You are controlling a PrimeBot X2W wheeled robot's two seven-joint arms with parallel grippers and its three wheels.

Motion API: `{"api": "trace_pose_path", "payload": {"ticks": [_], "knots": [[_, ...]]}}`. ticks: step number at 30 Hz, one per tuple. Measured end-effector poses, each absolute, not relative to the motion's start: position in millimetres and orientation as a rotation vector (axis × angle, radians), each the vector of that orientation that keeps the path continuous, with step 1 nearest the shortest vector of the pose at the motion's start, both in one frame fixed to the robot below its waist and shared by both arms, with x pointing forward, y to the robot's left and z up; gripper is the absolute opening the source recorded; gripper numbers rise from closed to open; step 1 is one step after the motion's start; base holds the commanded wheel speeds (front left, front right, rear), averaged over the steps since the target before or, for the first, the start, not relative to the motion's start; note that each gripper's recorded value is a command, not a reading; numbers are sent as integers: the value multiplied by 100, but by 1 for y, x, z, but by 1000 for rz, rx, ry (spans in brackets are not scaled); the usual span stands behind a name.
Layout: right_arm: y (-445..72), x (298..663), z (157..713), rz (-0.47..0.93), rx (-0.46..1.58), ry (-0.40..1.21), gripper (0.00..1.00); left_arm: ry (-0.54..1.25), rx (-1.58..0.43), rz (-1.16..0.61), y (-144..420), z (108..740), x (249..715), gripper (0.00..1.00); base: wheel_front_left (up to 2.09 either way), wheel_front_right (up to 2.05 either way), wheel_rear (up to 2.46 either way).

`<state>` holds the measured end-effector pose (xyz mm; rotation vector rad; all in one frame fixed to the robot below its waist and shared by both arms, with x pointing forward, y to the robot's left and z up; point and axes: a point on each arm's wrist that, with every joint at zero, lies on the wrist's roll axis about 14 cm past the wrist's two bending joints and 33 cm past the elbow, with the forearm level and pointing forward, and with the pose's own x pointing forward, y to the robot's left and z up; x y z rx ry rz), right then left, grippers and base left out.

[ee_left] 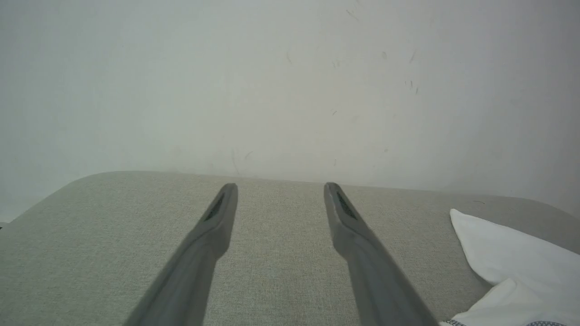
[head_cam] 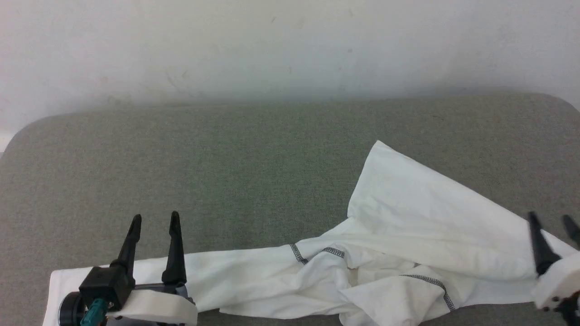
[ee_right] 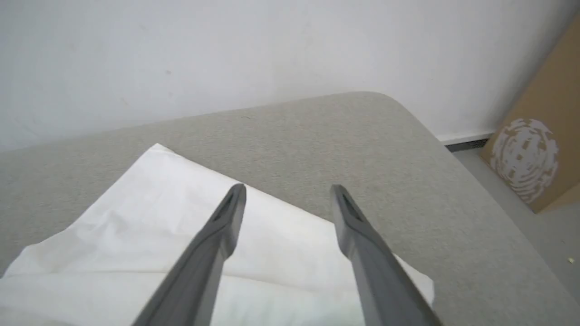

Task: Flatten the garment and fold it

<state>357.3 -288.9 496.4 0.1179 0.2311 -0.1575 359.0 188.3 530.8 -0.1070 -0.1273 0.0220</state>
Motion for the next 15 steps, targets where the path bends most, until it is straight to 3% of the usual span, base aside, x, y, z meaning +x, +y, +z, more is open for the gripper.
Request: {"api": "trace_pose_path", "payload": {"ticks": [10,15], "knots": [[-110,323,482,475,-32,522,100,-123,-112,30,190,529,351,100,0,0,0],[-57,312,475,711,-138,580,100,-106,-115,35,191,524,350,100,0,0,0]]}}
